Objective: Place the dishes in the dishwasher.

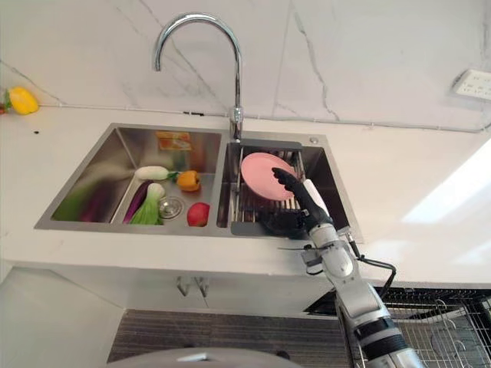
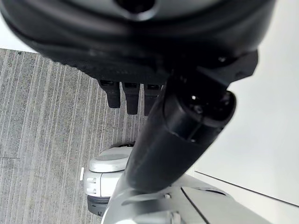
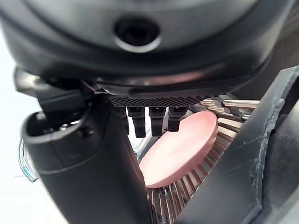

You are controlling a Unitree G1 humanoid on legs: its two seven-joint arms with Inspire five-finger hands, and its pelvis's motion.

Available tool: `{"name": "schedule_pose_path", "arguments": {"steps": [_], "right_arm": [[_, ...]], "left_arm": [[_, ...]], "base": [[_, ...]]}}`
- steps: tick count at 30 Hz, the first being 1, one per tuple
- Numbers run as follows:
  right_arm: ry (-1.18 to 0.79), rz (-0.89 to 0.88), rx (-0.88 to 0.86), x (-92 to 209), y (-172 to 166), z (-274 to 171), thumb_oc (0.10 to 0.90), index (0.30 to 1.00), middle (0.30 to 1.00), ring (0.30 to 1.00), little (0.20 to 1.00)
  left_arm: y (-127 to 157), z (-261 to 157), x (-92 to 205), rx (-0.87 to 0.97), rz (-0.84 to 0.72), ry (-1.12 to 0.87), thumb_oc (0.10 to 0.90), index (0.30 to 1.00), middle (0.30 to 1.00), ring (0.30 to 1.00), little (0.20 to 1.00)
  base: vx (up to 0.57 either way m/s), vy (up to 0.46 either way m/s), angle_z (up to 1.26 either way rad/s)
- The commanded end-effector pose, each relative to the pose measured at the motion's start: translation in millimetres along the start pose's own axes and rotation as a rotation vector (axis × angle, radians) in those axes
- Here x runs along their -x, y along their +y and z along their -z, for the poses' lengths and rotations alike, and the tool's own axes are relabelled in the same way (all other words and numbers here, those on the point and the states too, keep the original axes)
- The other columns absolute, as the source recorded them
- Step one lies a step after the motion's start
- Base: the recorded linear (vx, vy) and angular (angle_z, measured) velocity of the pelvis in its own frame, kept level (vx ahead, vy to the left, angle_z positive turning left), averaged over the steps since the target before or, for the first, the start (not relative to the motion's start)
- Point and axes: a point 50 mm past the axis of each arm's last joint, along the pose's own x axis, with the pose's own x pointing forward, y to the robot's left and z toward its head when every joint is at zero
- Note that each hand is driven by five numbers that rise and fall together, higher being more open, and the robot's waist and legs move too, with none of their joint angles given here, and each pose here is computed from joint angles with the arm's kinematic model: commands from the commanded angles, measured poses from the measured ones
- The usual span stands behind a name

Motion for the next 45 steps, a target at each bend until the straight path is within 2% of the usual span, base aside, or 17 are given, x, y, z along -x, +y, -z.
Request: {"name": "schedule_pose_path", "arguments": {"steps": [1,19,28,33,35,45], "right_arm": [[-0.306,0.127,0.116,-30,-34,-65,0.8,0.9,0.9,0.9,0.9],[-0.217,0.114,0.246,-63,-21,-59,0.8,0.9,0.9,0.9,0.9],[-0.128,0.166,0.401,-77,-22,-48,0.8,0.9,0.9,0.9,0.9],[-0.083,0.211,0.483,-84,-21,-42,0.8,0.9,0.9,0.9,0.9],[-0.052,0.209,0.497,-84,-19,-36,0.4,0.3,0.3,0.3,0.3],[-0.009,0.261,0.62,-77,-23,-18,0.4,0.3,0.3,0.3,0.3]], "left_arm": [[-4,-24,-4,-0.081,0.002,-0.061,0.8,0.9,0.9,0.9,0.9],[-7,-18,-3,-0.142,0.006,-0.041,0.8,0.9,0.9,0.9,0.9],[-7,-30,-3,-0.116,-0.001,-0.096,0.8,0.9,0.9,0.9,0.9],[-6,-51,-2,-0.082,-0.003,-0.187,0.8,0.9,0.9,0.9,0.9],[-6,-55,-1,-0.081,-0.005,-0.205,0.8,0.9,0.9,0.9,0.9],[-3,-69,1,-0.121,-0.04,-0.289,0.8,0.9,0.9,0.9,0.9]], "base": [[0.0,0.0,0.0],[-0.01,0.001,0.04],[0.0,-0.003,0.07],[0.0,0.0,0.0],[0.0,0.0,0.0],[0.0,0.0,0.01]]}}
